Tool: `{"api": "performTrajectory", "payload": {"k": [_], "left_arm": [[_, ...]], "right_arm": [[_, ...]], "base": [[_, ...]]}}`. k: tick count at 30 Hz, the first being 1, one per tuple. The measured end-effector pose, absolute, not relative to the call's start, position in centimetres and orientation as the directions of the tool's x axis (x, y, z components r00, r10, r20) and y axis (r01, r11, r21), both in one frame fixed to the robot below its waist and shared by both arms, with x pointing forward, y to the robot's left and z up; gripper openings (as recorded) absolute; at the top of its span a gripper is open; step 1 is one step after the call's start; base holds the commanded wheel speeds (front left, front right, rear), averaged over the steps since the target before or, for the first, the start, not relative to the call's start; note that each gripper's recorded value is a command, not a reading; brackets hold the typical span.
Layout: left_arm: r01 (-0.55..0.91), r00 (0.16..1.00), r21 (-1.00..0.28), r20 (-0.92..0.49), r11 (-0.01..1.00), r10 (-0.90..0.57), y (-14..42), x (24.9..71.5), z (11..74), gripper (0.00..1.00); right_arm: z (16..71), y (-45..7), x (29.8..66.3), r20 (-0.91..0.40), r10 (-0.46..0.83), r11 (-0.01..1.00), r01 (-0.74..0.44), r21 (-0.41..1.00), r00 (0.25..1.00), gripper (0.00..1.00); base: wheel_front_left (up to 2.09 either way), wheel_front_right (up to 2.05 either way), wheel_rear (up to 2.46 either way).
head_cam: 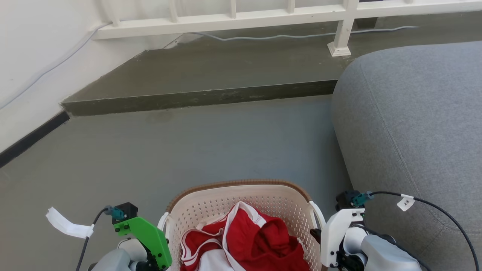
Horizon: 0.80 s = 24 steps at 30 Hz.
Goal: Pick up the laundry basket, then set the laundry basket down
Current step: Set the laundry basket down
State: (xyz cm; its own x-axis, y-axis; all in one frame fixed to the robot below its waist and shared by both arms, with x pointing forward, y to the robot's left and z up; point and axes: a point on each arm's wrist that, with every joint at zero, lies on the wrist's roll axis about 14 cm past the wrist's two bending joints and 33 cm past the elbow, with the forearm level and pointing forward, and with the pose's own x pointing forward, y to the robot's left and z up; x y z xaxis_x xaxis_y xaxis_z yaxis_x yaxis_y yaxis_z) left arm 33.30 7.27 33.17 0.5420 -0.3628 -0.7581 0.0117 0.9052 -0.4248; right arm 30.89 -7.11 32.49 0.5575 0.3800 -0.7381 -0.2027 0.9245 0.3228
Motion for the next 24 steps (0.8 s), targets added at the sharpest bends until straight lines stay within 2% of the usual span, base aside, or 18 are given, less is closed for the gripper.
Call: {"api": "performTrajectory", "payload": {"k": [14, 19, 24], "left_arm": [[0.001, 0.553, -0.428, -0.753, 0.904, -0.357, 7.2, 34.3, 32.0, 0.00], [0.015, 0.570, -0.425, -0.740, 0.905, -0.358, 7.0, 35.8, 32.1, 0.00], [0.015, 0.591, -0.429, -0.725, 0.903, -0.354, 6.9, 37.9, 31.8, 0.00]], "right_arm": [[31.8, -7.2, 32.4, -0.747, 0.375, 0.926, -0.193, 0.323, 0.548, 0.00], [31.6, -7.4, 33.6, -0.747, 0.367, 0.930, -0.188, 0.317, 0.554, 0.00], [31.4, -7.6, 36.2, -0.734, 0.357, 0.933, -0.187, 0.307, 0.578, 0.00]], "base": [[0.00, 0.00, 0.00], [0.00, 0.00, 0.00], [0.00, 0.00, 0.00]]}}
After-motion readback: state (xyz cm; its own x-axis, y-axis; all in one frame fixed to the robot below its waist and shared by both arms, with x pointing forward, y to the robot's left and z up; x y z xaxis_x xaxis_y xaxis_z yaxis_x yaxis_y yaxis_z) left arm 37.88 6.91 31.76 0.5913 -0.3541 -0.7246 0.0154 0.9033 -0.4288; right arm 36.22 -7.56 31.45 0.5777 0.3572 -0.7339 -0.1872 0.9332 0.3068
